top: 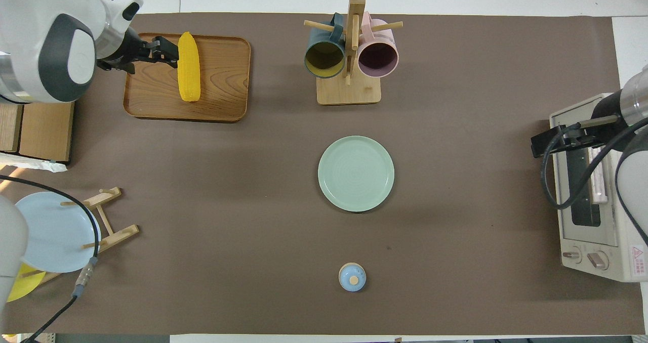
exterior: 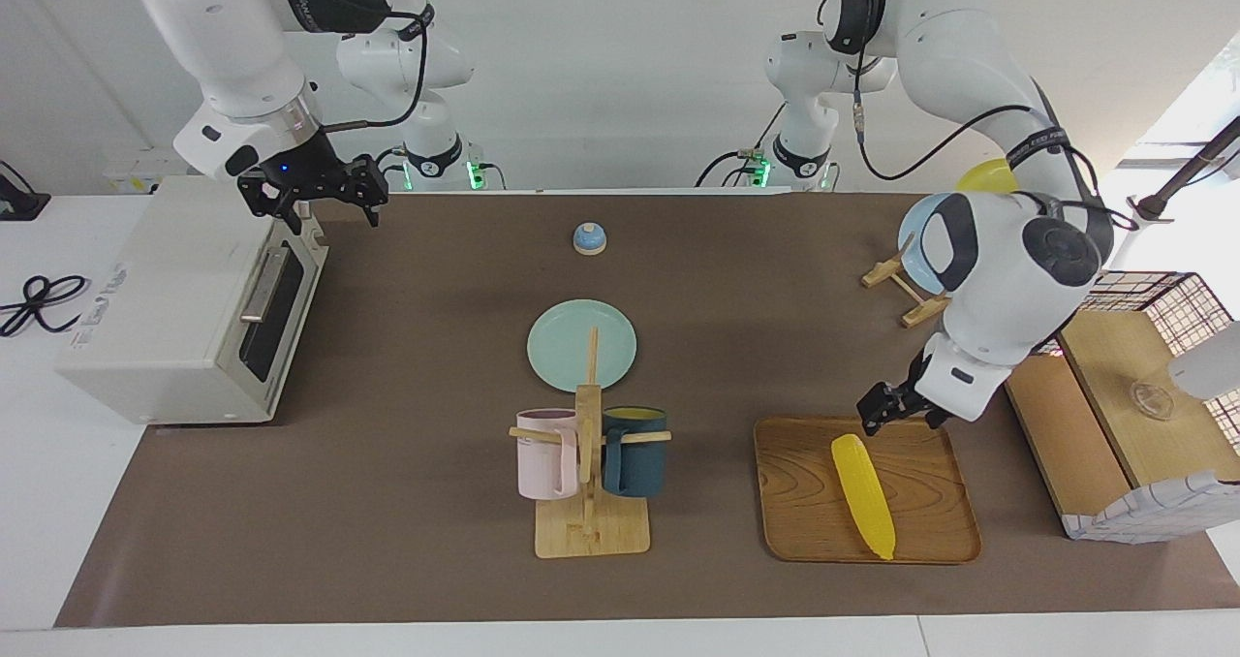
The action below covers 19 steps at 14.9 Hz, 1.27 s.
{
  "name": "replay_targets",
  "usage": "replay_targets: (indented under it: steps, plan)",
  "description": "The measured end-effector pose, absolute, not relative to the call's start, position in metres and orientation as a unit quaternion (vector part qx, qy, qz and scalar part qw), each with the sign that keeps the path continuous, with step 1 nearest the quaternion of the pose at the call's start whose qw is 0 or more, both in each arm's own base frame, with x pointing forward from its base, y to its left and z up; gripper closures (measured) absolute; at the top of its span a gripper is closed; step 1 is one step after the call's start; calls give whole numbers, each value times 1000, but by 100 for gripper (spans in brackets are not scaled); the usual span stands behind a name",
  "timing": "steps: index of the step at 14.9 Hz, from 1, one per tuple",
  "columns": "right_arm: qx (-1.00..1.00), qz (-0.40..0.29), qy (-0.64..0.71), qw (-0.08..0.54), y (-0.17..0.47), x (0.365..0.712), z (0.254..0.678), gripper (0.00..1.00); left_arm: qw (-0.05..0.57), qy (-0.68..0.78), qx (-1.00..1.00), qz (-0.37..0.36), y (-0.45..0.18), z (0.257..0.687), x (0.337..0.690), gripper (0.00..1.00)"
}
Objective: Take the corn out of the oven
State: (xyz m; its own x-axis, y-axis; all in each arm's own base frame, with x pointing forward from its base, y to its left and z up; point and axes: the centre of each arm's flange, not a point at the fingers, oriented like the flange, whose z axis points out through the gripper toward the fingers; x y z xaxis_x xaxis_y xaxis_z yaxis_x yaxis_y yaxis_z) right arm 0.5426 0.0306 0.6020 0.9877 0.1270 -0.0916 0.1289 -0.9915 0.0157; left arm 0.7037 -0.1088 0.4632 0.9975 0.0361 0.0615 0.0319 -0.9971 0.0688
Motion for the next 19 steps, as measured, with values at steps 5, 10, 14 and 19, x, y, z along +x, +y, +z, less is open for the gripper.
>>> replay_targets:
  steps: [5,10,14,19]
  plan:
    - [997,-43,61,11,28,543,604,0,31,20,999,4,-92,543,657,0]
    - [997,-43,59,11,25,543,604,0,30,26,999,-18,-74,593,597,0]
    - [998,-43,52,10,18,544,604,0,28,26,998,-47,-67,588,546,0]
    - [998,-41,52,10,17,544,604,0,29,8,998,-47,-67,585,534,0]
